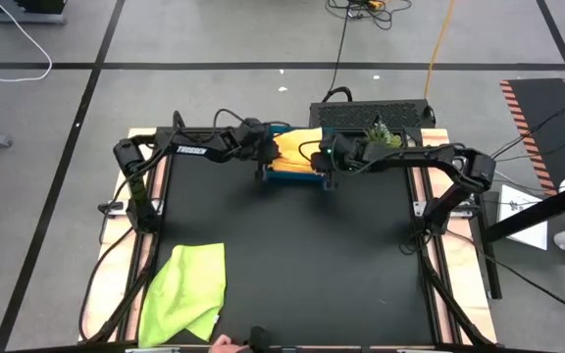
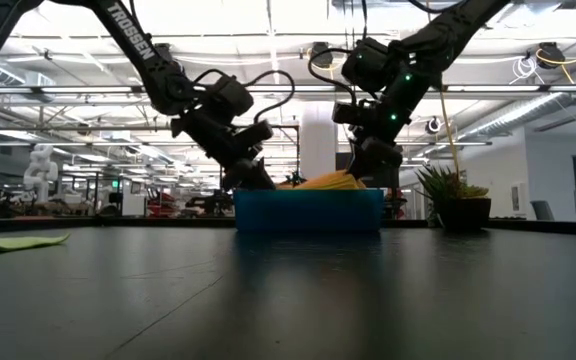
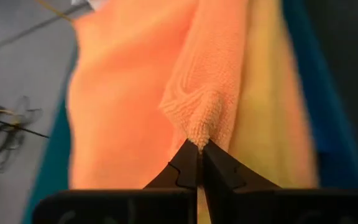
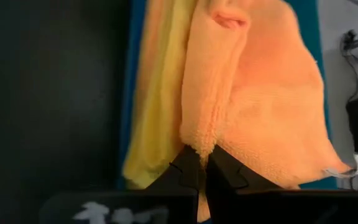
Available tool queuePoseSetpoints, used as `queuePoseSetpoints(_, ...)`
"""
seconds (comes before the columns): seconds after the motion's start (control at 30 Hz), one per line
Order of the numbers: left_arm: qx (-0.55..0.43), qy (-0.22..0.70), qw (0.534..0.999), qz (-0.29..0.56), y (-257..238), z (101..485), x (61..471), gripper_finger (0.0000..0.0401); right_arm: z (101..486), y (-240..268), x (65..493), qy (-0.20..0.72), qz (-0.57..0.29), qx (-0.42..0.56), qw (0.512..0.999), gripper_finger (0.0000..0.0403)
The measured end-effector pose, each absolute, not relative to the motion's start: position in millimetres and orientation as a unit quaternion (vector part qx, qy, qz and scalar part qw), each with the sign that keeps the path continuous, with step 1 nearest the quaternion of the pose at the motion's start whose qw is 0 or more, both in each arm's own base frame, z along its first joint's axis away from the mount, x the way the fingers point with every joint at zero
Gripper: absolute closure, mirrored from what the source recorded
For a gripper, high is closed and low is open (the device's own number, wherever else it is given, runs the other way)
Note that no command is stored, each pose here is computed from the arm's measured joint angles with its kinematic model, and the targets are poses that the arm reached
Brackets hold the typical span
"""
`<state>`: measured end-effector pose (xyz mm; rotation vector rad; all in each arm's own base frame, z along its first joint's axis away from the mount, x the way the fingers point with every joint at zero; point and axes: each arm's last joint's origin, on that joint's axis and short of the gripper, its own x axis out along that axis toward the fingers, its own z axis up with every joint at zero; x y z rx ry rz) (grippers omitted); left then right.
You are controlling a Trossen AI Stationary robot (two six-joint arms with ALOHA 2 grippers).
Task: Fold microfiber towels
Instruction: Put the orange microfiber cloth into the dark blue bin
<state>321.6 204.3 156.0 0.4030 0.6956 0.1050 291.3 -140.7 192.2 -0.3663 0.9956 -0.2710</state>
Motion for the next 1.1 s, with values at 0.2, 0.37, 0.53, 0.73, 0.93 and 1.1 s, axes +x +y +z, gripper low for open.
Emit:
queuePoseSetpoints(0.2, 0.188, 0.362, 0.912, 0.028, 191, 159, 322, 0.0382, 191, -136, 292, 0.466, -0.11, -0.142, 0.866, 0.039)
queuePoseSetpoints(0.37, 0.188, 0.369, 0.91, 0.014, 185, 176, 313, 0.0381, 191, -135, 293, 0.456, -0.085, -0.12, 0.878, 0.0358)
queuePoseSetpoints(0.53, 0.194, 0.366, 0.91, 0.007, 179, 196, 304, 0.0373, 191, -134, 293, 0.458, -0.082, -0.119, 0.877, 0.0319)
queuePoseSetpoints(0.73, 0.176, 0.384, 0.906, -0.008, 171, 196, 302, 0.0305, 190, -134, 291, 0.464, -0.087, -0.102, 0.875, 0.0275)
queuePoseSetpoints(0.93, 0.163, 0.404, 0.9, 0.024, 163, 196, 305, 0.0225, 191, -130, 284, 0.485, -0.086, -0.082, 0.866, 0.0248)
queuePoseSetpoints(1.1, 0.177, 0.394, 0.901, 0.038, 153, 216, 301, 0.0188, 208, -123, 278, 0.472, -0.088, -0.082, 0.873, 0.0241)
